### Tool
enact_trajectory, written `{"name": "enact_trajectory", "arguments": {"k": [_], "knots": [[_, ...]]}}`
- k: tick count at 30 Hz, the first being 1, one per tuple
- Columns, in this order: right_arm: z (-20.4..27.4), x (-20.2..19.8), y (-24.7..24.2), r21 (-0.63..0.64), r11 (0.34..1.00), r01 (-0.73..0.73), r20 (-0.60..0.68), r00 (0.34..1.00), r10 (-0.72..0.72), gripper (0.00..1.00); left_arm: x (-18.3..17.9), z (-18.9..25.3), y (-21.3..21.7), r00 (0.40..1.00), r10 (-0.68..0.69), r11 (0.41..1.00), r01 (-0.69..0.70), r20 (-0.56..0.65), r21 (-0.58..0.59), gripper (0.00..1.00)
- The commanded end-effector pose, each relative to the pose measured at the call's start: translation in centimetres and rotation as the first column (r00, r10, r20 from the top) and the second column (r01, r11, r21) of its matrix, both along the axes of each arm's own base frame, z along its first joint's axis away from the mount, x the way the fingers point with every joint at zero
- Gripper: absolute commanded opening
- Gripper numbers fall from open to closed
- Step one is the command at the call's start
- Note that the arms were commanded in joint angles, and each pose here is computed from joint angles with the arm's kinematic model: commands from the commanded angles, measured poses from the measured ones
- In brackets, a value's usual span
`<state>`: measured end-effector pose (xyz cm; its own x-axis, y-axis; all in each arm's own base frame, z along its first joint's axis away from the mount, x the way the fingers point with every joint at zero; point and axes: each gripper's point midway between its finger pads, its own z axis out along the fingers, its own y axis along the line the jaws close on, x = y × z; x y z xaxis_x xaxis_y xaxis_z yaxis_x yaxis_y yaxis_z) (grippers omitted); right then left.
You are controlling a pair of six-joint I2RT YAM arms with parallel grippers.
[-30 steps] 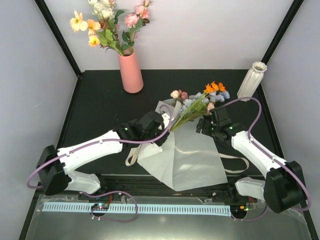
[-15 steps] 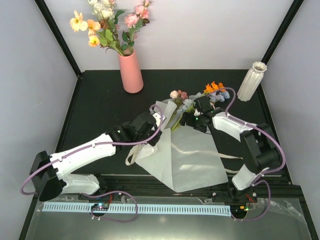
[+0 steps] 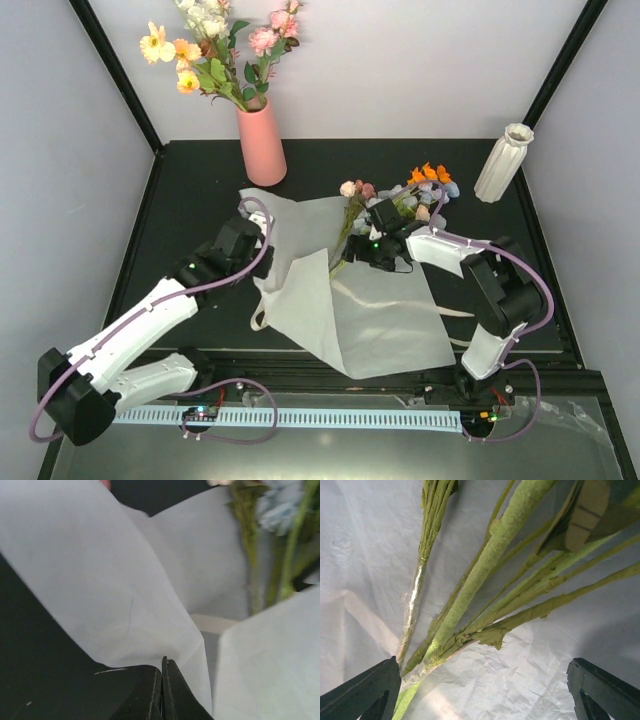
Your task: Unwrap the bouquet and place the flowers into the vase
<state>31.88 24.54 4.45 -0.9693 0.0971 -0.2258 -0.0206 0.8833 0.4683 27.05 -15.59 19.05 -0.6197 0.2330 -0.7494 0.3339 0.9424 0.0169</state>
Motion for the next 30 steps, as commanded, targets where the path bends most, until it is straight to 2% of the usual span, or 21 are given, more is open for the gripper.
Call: {"name": "enact_trajectory", "arguments": {"k": [1,5,12,18,19,20,22,24,27,30], "knots": [[-0.1,-0.1,0.4,0.027,1.000,-0.006,0.000,1.000,0.006,0.92,1.2,-0.7,5.3,0.984,0.176,0.981,-0.176,0.000,0.076,0.02],[0.4,-0.7,0.8,0.050,0.998,-0.030,0.002,1.000,0.030,0.92,2.1,-1.4,8.5,0.956,0.293,0.953,-0.290,-0.028,0.087,0.02],[1.2,-3.1,2.0,0.096,0.990,-0.107,0.012,0.994,0.106,0.92,3.7,-1.8,11.2,0.954,0.297,0.951,-0.291,-0.037,0.108,0.02],[2.1,-5.0,3.6,0.121,0.975,-0.187,0.031,0.982,0.185,0.92,4.2,-3.2,13.3,0.917,0.377,0.924,-0.364,-0.129,0.116,0.04],[2.3,-5.4,3.9,0.119,0.972,-0.202,0.036,0.979,0.200,0.92,4.1,-3.2,13.3,0.917,0.375,0.926,-0.363,-0.136,0.107,0.08],[2.4,-5.7,4.1,0.117,0.969,-0.219,0.039,0.976,0.216,0.92,4.0,-3.0,12.9,0.921,0.363,0.931,-0.354,-0.143,0.088,0.16],[2.8,-6.4,4.7,0.113,0.962,-0.250,0.049,0.968,0.246,0.91,3.7,-2.1,12.4,0.927,0.349,0.937,-0.346,-0.136,0.045,0.39],[3.0,-7.2,5.4,0.106,0.954,-0.281,0.055,0.959,0.277,0.91,3.3,-0.9,12.2,0.932,0.345,0.938,-0.346,-0.110,0.006,0.56],[3.1,-8.2,6.4,0.092,0.943,-0.320,0.059,0.947,0.316,0.91,2.6,1.5,12.4,0.935,0.351,0.935,-0.352,-0.042,-0.035,0.74],[2.9,-9.6,7.8,0.089,0.925,-0.370,0.050,0.929,0.367,0.91,1.7,3.7,12.8,0.934,0.355,0.933,-0.353,0.026,-0.063,0.82]]}}
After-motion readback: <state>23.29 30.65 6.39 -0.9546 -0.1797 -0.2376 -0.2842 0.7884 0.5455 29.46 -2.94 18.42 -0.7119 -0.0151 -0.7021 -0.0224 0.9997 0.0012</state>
